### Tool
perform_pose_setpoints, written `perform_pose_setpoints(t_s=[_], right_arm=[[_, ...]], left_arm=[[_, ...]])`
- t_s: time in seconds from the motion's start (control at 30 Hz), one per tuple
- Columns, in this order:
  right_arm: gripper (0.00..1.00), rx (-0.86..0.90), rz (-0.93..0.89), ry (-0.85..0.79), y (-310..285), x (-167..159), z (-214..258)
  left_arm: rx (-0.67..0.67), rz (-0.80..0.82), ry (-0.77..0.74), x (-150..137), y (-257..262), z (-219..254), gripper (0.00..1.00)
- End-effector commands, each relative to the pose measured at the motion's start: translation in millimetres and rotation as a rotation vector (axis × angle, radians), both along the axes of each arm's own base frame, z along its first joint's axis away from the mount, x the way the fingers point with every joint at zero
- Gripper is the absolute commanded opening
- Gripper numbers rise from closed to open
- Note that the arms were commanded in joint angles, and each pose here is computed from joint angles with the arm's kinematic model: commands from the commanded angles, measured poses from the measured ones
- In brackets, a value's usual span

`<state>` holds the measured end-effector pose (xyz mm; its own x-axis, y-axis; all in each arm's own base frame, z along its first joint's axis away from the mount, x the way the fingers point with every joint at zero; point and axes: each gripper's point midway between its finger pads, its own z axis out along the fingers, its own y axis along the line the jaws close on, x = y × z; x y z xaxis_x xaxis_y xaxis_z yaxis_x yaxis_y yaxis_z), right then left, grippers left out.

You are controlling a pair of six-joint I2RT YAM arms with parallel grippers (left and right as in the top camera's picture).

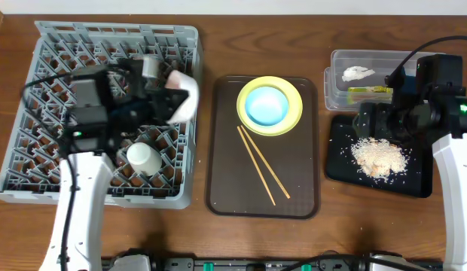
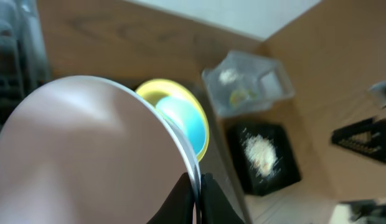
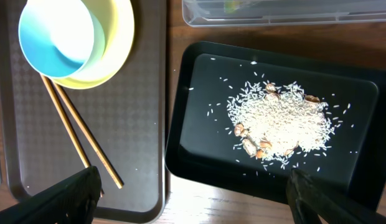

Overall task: Sort waste into correct bins and load items into the dishwasher
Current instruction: 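Carry the white cup into the dish rack and release it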

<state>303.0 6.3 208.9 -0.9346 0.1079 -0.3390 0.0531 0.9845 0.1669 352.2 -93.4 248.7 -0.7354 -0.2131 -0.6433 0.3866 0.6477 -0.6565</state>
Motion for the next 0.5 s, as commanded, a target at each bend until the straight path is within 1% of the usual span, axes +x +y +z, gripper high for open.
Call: perform_pose_setpoints(t_s=[0.0, 0.23, 0.37, 0.47], right_arm=[[0.93, 0.001, -0.004, -0.009, -0.6, 1.0, 4.2], [0.93, 0.001, -0.004, -0.006, -0.5, 0.3, 3.9], [0.93, 0.001, -0.004, -0.006, -0.5, 0.3, 3.9], [0.93, 0.001, -0.004, -0.006, -0.5, 0.3, 3.9]], left_arm=[[-0.127, -0.056, -0.018, -2.8, 12.9, 17.6, 0.08], [-0.284, -0.032, 0.064, 10.4, 53.8, -4.8, 0.07], [-0.392, -0.054, 0.113, 15.5, 66.5, -20.6, 0.07], [-0.437, -0.038, 0.160, 20.3, 75.8, -36.6, 0.08]])
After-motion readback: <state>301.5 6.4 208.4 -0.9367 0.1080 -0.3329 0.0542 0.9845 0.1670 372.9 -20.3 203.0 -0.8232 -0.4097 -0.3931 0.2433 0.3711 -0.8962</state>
